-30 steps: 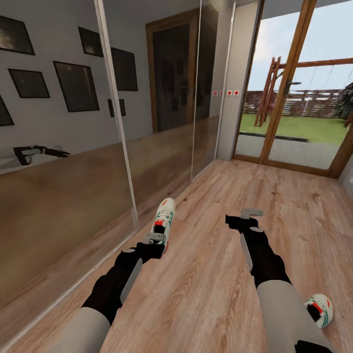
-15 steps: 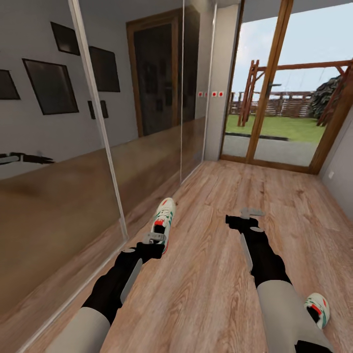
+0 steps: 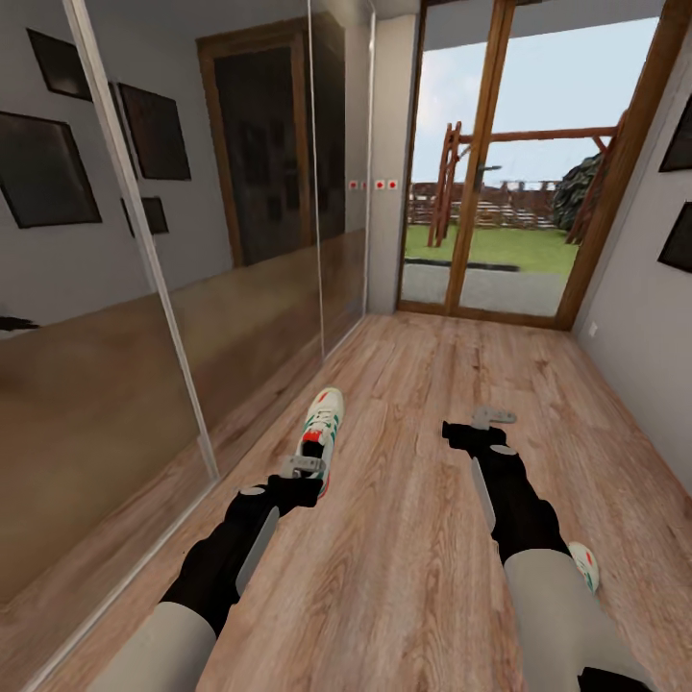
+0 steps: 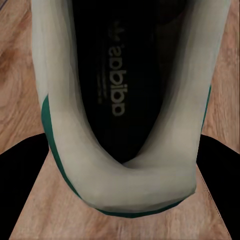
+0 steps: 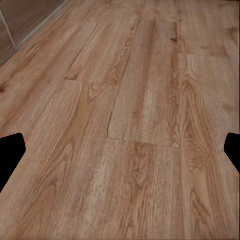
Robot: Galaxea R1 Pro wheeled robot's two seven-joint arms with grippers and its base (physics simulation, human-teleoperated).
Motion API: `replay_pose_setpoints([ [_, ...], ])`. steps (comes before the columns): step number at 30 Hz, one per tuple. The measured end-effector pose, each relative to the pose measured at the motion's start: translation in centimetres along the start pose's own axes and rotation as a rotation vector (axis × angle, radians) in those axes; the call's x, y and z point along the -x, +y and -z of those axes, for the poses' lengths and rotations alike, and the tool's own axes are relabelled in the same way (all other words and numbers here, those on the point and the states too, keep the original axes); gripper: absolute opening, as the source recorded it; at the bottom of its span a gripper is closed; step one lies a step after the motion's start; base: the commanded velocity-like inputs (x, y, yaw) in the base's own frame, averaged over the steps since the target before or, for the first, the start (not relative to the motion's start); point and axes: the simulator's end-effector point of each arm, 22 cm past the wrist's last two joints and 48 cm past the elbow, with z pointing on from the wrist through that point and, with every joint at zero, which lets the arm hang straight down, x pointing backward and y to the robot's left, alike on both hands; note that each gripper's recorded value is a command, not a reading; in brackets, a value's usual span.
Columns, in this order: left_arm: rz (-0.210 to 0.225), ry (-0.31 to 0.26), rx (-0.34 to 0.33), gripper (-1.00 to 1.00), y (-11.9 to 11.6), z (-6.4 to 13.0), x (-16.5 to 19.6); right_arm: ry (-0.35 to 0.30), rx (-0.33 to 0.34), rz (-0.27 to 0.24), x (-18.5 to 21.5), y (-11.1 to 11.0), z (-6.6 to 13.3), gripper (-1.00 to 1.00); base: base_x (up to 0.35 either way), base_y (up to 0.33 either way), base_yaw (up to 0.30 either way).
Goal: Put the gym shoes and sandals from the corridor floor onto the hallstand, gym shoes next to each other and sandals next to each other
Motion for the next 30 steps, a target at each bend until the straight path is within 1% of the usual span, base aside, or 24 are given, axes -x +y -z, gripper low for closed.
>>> replay_pose_setpoints([
  [5,-0.001,-0.003,0.0,-1.0,-0.03,0.1,0.15,-0.002,0.001,0.0,0.15,0.04,0.09,1.0,0.013,0.0,-0.242],
  [8,-0.001,-0.005,-0.001,-1.0,-0.07,0.17,0.25,-0.004,0.001,0.0,0.28,0.04,0.16,1.0,0.178,0.0,-0.242],
  [15,-0.001,-0.008,0.001,-1.0,0.03,0.31,0.39,-0.008,0.002,0.0,0.53,0.04,0.3,1.0,0.32,0.0,-0.219],
  [22,-0.001,-0.007,0.0,-1.0,0.01,0.33,0.38,-0.009,0.002,0.0,0.57,0.06,0.32,1.0,0.343,0.0,-0.047],
  [30,-0.001,-0.009,-0.001,-1.0,-0.07,0.41,0.51,-0.012,0.001,-0.001,0.76,0.01,0.42,1.0,0.343,0.0,-0.244],
])
